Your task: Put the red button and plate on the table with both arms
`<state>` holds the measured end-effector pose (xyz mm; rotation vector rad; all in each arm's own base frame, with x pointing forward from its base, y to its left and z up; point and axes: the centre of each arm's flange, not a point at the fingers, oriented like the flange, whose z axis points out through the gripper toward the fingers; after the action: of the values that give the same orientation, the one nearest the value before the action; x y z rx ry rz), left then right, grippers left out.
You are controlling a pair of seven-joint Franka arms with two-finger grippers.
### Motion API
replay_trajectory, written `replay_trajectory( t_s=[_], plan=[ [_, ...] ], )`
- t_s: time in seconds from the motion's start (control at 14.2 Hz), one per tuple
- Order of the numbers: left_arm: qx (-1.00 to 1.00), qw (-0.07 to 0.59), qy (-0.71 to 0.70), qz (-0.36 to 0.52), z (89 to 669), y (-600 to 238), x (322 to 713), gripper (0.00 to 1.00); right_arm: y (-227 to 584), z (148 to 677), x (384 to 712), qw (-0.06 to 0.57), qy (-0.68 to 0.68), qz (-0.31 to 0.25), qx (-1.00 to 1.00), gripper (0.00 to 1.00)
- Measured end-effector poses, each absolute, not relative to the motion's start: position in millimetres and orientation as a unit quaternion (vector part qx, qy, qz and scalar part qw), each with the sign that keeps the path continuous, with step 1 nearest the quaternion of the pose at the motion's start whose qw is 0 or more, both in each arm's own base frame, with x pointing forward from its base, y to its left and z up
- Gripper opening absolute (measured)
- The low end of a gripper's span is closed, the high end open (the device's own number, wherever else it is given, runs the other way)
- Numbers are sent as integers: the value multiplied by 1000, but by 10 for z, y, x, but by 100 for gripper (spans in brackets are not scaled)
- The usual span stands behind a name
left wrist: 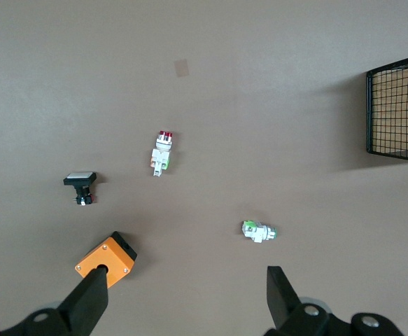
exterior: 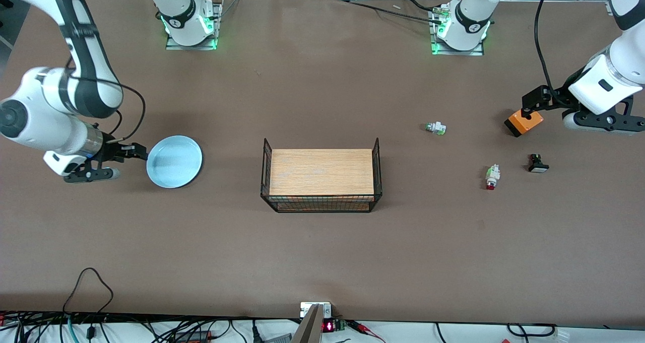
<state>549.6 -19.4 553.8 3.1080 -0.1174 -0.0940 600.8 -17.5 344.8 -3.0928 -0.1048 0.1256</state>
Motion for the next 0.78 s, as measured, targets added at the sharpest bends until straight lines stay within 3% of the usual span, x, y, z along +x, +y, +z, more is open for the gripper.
replay_trajectory(
  t_s=[0.07, 0.14, 0.42, 0.78],
  plan=[
    [999, 15, -38, -30, 5538, -197, 5495, 100, -25, 3637, 6063, 21, -22, 33, -999, 97],
    [999, 15, -39, -30, 5538, -207, 5495, 100, 93, 3810, 6100, 20, -11, 31, -999, 100],
    [998, 15, -46, -30, 5538, -286, 5491, 100, 189, 4728, 6165, 16, 0, 51, -999, 100],
    [998, 15, -46, -31, 5538, -288, 5491, 100, -82, 5661, 6067, -8, 17, 27, -999, 100]
  ],
)
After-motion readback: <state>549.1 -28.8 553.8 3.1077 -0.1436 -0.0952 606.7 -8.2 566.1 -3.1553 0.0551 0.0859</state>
